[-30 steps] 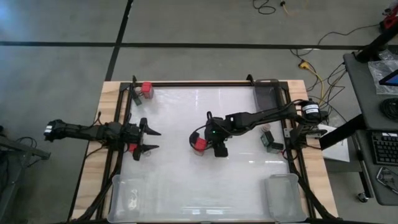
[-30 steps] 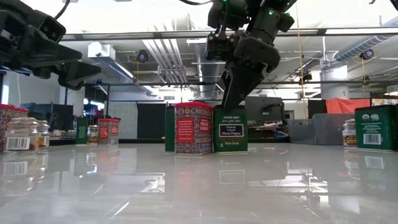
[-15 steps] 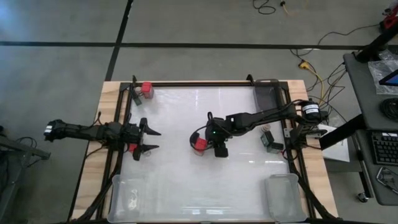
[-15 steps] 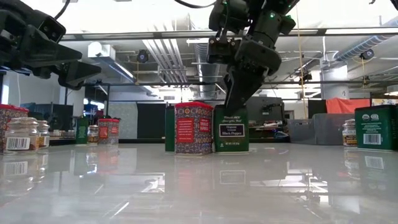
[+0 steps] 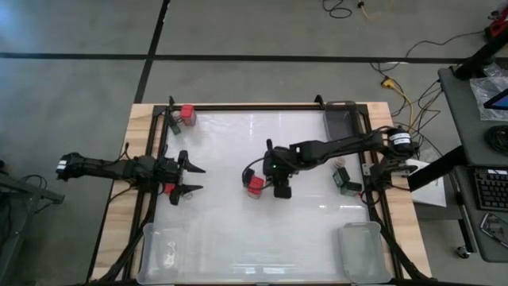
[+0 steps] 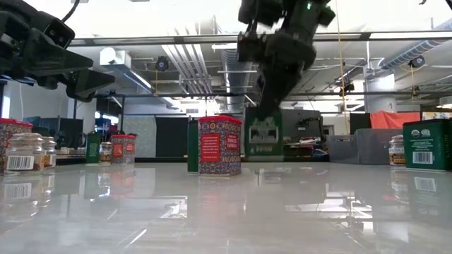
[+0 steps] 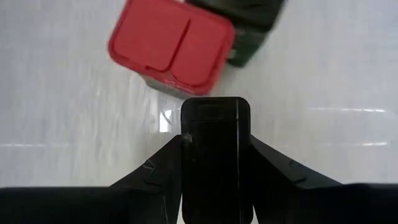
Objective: Sort spices by type
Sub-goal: Put the green seasoning can into the black bin
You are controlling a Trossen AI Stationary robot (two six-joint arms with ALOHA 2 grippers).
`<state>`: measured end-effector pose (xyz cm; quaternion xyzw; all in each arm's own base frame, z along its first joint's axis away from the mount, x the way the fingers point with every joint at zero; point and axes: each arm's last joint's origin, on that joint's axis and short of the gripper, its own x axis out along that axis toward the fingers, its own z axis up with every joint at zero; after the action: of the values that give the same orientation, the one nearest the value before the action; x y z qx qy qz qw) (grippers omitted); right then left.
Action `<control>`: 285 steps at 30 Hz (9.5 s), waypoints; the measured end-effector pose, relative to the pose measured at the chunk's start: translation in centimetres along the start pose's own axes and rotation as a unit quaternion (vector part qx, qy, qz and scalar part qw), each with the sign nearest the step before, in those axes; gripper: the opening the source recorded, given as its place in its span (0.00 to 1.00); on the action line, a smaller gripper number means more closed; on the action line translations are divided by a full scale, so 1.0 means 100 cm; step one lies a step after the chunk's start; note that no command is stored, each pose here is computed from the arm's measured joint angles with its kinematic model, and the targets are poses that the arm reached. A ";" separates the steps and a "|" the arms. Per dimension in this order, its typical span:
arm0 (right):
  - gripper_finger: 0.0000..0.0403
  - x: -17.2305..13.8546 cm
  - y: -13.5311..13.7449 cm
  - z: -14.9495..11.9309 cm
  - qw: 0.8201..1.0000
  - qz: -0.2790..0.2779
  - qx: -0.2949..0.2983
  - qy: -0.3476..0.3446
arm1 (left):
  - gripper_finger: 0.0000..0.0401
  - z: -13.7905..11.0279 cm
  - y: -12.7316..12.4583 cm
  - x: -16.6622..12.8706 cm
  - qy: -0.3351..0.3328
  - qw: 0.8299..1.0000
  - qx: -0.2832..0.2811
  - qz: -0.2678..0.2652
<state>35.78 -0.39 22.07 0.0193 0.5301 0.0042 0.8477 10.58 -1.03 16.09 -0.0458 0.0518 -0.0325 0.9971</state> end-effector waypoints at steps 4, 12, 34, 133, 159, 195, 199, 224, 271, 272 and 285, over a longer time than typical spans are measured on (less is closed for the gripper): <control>0.34 -0.033 -0.015 -0.001 0.996 -0.090 0.016 0.012 | 0.64 0.000 0.000 0.000 0.000 1.000 0.000 0.000; 0.34 -0.096 -0.076 -0.041 0.925 -0.325 0.195 -0.001 | 0.64 0.000 0.000 0.000 0.000 1.000 0.000 0.000; 0.34 -0.087 -0.160 -0.168 0.760 -0.354 0.544 0.030 | 0.64 0.000 0.000 0.000 0.000 1.000 0.000 0.000; 0.85 -0.075 0.003 -0.173 0.809 -0.183 0.525 0.189 | 0.64 0.000 0.000 0.000 0.000 1.000 0.000 0.000; 0.37 -0.061 -0.004 -0.179 0.807 -0.160 0.538 0.183 | 0.64 0.000 0.000 0.000 0.000 1.000 0.000 0.000; 0.31 -0.147 -0.129 -0.173 0.707 -0.371 0.594 0.098 | 0.64 0.000 0.000 0.000 0.000 1.000 0.000 0.000; 0.34 -0.135 -0.133 -0.179 0.717 -0.353 0.593 0.099 | 0.64 0.000 0.000 0.000 0.000 1.000 0.000 0.000; 0.33 -0.125 -0.149 -0.188 0.731 -0.286 0.616 0.065 | 0.64 0.000 0.000 0.000 0.000 1.000 0.000 0.000; 0.35 -0.092 -0.177 -0.200 0.710 -0.277 0.631 0.146 | 0.64 0.000 0.000 0.000 0.000 1.000 0.000 0.000; 0.36 -0.092 -0.177 -0.200 0.710 -0.277 0.631 0.146 | 0.64 0.000 0.000 0.000 0.000 1.000 0.000 0.000; 0.50 -0.093 -0.177 -0.200 0.711 -0.278 0.630 0.142 | 0.64 0.000 0.000 0.000 0.000 1.000 0.000 0.000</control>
<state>13.51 -17.75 21.08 0.4003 0.5054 -0.5638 0.5162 10.58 -1.04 16.08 -0.0457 0.0520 -0.0327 0.9971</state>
